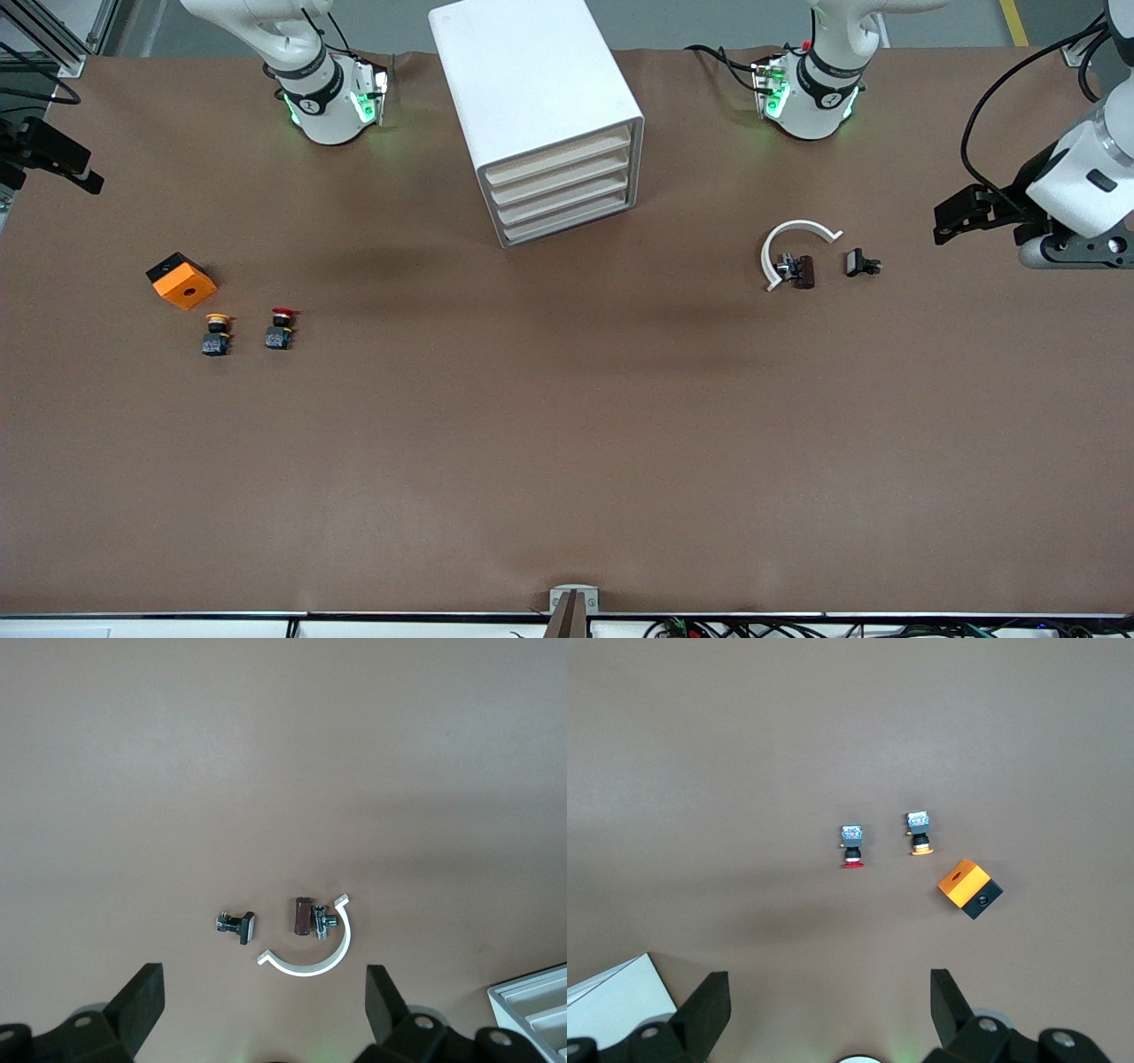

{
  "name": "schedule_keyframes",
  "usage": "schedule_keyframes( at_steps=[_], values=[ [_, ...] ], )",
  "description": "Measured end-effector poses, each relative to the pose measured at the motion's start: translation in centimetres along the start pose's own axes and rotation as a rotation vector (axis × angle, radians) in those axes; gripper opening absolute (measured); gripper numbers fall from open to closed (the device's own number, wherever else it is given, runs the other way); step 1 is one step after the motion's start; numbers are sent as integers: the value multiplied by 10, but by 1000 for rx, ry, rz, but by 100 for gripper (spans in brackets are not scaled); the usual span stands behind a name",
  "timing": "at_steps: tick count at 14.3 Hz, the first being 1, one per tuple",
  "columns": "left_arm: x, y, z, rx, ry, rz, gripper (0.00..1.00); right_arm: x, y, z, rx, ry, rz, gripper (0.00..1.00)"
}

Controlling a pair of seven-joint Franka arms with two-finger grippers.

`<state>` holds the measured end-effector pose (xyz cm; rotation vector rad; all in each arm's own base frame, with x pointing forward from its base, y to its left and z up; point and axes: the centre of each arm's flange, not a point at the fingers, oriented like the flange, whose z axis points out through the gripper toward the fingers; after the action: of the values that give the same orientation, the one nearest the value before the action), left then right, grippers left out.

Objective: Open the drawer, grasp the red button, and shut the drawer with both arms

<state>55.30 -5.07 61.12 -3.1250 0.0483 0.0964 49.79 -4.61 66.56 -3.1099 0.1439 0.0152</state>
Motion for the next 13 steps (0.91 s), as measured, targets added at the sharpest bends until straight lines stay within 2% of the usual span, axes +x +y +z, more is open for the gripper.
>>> schedule_keyframes(
  at_steps=[7,13],
  values=[
    [-4,0,-9,-21,24,-74,100,0,-2,-6,-1,14,-4,100],
    [-5,0,-9,-20,19,-76,100,-1,-2,-5,-1,3,10,100]
  ],
)
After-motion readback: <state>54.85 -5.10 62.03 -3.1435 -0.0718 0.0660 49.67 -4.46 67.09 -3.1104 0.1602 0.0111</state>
